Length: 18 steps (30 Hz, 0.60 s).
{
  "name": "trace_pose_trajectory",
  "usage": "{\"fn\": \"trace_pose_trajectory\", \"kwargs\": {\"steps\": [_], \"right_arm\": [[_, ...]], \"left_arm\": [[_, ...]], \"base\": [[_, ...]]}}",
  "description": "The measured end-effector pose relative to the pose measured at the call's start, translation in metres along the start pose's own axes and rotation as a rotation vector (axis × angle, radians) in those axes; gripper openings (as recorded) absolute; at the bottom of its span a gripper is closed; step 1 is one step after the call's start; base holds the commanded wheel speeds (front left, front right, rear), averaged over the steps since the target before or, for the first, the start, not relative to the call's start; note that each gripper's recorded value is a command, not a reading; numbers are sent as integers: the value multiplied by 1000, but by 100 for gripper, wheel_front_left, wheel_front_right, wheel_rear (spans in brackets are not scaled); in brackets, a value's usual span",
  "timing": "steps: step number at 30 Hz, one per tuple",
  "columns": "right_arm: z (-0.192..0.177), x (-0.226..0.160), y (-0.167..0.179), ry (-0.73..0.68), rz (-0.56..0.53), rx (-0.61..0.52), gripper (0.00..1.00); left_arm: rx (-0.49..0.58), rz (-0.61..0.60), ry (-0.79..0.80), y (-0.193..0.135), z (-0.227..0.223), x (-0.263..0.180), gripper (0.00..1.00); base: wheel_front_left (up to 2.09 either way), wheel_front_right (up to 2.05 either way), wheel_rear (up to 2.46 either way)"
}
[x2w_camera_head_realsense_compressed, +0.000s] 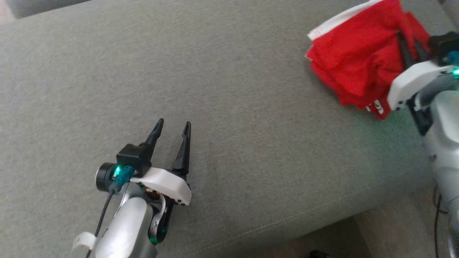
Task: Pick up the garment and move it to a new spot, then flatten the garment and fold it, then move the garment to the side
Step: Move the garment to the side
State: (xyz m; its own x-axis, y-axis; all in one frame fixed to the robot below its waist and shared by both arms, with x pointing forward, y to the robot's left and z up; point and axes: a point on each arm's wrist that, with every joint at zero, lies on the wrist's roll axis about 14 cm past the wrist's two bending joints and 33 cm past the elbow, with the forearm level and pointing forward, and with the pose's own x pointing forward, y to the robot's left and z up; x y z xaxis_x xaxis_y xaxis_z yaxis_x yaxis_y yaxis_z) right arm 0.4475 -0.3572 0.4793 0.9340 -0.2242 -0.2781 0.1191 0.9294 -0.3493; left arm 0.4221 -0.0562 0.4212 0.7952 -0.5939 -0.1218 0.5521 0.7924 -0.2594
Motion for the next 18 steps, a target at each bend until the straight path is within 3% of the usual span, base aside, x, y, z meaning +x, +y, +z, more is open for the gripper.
{"fn": "trace_pose_trajectory", "kwargs": {"steps": [5,6,7,14,18], "right_arm": [[0,7,-14,15,-26,-48,0],[-2,6,-17,24,-31,-58,40],[-5,5,-20,36,-38,-69,100],[12,0,-45,-46,-115,-62,100],[40,2,-26,-155,-107,-1,100]], "left_arm": [[-6,39,7,12,-3,-5,100],[-7,40,11,13,-4,-6,100],[-9,41,14,13,-6,-7,100],[-10,54,8,15,-4,-6,100],[-4,83,-13,22,5,-7,100]], "base": [[0,0,0],[0,0,0],[0,0,0],[0,0,0],[0,0,0]]}}
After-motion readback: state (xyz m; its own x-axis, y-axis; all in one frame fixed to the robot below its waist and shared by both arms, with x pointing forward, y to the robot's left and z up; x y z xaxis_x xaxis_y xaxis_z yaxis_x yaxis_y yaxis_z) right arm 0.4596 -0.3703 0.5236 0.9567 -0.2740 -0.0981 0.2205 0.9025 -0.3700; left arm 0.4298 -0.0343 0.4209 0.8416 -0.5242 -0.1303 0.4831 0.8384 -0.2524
